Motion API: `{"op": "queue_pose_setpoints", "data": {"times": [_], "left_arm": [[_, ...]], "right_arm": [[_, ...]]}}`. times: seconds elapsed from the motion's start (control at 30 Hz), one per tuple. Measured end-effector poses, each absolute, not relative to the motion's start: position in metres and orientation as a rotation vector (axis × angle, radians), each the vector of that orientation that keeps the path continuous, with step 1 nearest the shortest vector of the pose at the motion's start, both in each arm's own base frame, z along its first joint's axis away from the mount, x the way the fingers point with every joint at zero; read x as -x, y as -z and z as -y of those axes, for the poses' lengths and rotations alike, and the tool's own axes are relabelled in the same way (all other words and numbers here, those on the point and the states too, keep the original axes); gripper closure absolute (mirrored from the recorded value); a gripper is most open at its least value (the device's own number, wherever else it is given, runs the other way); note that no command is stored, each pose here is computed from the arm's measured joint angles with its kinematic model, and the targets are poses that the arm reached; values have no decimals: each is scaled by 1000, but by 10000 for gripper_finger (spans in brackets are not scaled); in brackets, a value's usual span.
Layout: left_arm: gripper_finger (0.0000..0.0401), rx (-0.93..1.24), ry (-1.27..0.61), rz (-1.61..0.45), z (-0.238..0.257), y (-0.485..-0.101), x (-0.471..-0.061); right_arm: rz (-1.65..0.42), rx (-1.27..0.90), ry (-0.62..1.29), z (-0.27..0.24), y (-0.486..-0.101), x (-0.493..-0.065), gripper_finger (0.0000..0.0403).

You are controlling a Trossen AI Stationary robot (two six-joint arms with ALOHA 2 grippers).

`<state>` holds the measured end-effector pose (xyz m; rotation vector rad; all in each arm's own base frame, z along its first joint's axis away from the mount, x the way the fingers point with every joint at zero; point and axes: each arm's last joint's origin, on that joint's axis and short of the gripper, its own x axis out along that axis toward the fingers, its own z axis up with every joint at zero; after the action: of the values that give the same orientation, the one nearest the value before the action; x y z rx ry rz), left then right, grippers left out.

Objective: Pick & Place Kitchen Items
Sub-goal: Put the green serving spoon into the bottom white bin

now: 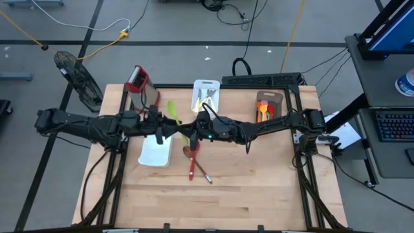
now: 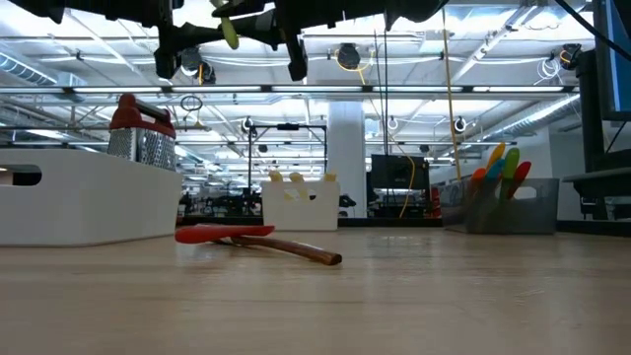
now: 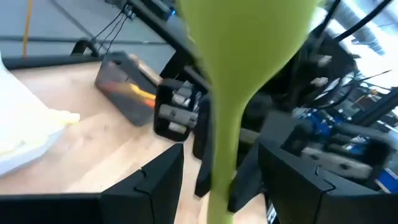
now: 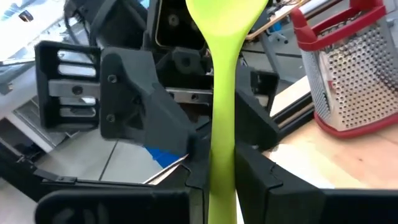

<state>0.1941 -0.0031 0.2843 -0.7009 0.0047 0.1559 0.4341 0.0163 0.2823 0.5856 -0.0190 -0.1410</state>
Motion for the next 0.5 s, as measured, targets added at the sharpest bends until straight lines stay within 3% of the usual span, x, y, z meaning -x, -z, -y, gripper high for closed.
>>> {"op": "queue_pose_setpoints", "data": {"times": [0.33,0.5], "left_arm": [[193,752,-220,33,-5,-280,-204],[254,755,-237,64,-7,-282,-204]], "right_arm": [[15,-561,160,-17,-282,-434,366],[-6,-551,169,-17,-280,-434,366]]}}
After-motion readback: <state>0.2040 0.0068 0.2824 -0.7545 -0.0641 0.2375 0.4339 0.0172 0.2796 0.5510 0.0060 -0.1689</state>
